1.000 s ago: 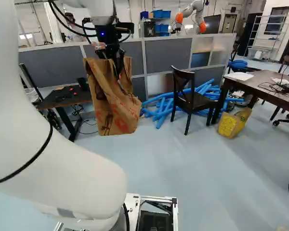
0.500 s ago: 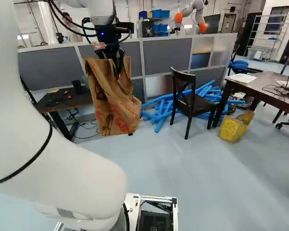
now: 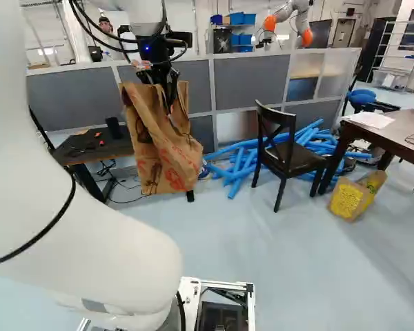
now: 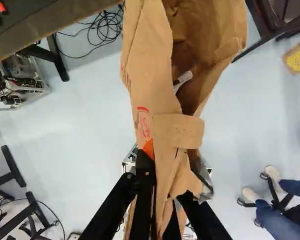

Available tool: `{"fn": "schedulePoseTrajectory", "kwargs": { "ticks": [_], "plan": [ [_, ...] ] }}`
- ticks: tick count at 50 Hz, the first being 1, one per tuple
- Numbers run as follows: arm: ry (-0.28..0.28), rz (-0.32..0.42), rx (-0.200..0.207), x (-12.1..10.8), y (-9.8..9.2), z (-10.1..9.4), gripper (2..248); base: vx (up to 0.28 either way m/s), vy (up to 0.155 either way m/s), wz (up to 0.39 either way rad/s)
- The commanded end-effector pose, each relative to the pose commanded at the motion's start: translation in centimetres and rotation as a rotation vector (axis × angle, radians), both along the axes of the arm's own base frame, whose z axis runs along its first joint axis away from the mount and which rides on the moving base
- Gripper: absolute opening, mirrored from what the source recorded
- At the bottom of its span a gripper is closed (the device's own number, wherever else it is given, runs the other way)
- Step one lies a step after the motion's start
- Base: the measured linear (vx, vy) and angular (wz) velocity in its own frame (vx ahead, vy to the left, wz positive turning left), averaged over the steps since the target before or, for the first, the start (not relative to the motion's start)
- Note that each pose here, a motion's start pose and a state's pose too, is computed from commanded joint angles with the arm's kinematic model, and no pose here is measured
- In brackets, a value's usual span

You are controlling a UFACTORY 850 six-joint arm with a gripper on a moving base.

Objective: Pick up the bag on the ground and place it on the table

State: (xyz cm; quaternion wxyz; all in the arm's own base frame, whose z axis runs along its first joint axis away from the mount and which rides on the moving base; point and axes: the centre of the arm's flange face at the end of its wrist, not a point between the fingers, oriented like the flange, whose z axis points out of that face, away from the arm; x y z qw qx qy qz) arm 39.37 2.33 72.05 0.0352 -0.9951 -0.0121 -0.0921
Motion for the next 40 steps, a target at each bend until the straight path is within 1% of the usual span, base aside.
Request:
{"fn": "schedulePoseTrajectory", "kwargs": {
  "ticks": [40],
  "plan": [
    [0.000,0.000,0.000,0.00,0.00,0.00,21,0.228,0.051,0.200]
  ]
}}
